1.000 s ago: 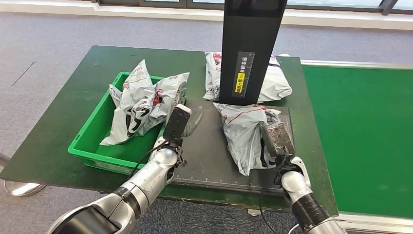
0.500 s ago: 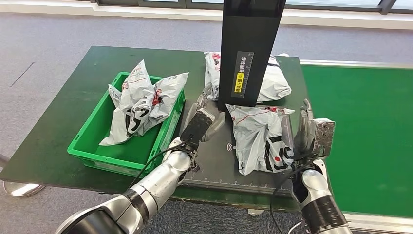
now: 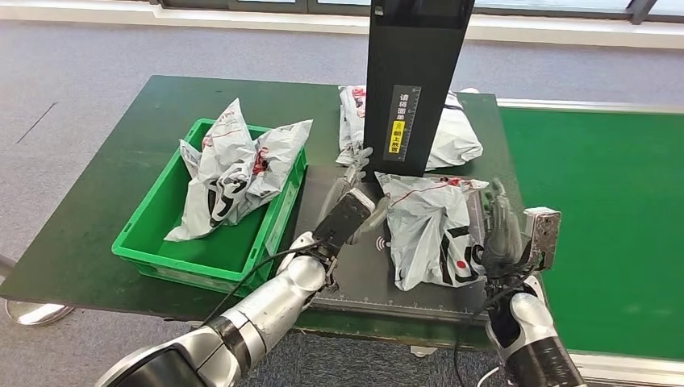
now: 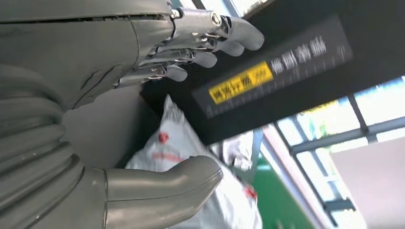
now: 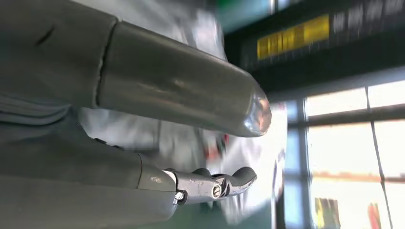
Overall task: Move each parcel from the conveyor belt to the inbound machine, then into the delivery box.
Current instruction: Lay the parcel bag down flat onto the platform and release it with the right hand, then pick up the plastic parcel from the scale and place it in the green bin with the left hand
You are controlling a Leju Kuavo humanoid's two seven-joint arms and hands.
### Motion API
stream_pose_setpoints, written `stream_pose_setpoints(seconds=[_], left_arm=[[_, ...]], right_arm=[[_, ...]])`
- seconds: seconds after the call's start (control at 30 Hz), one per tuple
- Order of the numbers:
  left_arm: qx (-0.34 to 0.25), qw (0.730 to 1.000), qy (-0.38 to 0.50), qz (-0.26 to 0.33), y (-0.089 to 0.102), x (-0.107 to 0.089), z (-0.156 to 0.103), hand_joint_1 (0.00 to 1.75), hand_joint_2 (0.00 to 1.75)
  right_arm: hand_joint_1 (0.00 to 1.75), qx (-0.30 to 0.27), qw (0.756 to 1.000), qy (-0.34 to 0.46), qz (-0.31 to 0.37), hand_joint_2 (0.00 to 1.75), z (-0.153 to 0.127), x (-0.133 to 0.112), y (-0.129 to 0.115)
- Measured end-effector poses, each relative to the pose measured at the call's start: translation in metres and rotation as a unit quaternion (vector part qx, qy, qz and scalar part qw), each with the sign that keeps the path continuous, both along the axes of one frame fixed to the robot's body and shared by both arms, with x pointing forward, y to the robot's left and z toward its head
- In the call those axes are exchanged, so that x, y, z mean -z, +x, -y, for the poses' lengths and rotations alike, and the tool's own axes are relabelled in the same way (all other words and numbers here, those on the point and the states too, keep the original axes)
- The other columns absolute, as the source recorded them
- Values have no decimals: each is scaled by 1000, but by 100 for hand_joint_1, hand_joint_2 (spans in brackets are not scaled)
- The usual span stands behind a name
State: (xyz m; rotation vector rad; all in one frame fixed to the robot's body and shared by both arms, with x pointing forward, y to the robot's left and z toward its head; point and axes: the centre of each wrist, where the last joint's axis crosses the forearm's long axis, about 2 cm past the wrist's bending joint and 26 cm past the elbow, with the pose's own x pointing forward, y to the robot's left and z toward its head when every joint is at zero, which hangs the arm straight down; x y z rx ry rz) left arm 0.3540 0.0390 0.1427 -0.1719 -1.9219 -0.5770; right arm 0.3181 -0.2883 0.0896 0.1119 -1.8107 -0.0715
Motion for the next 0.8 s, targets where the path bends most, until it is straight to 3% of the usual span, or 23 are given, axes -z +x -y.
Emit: stream_pose_setpoints(seconds=[0.1, 0.27, 0.4, 0.53, 0.73, 0.8], left_arm=[[26, 999, 25, -22, -7, 1, 8, 0, 175], [54, 987, 131, -70, -27, 6, 28, 0, 175], [78, 968, 237, -36, -49, 22, 38, 0, 175], [89, 939, 331, 0, -63, 39, 37, 0, 175], [131, 865, 484, 22, -73, 56, 33, 0, 175], [135, 852, 505, 26, -74, 58, 31, 0, 175]], right_arm=[[0, -12, 1000, 7, 13, 0, 8, 4, -3], [0, 126, 990, -35, 47, 0, 21, 2, -10], [0, 162, 982, -55, 80, 0, 24, -2, -17], [0, 169, 978, -66, 105, 0, 23, -6, -20], [0, 163, 972, -77, 148, 0, 18, -21, -6], [0, 163, 971, -76, 159, 0, 15, -27, 0]])
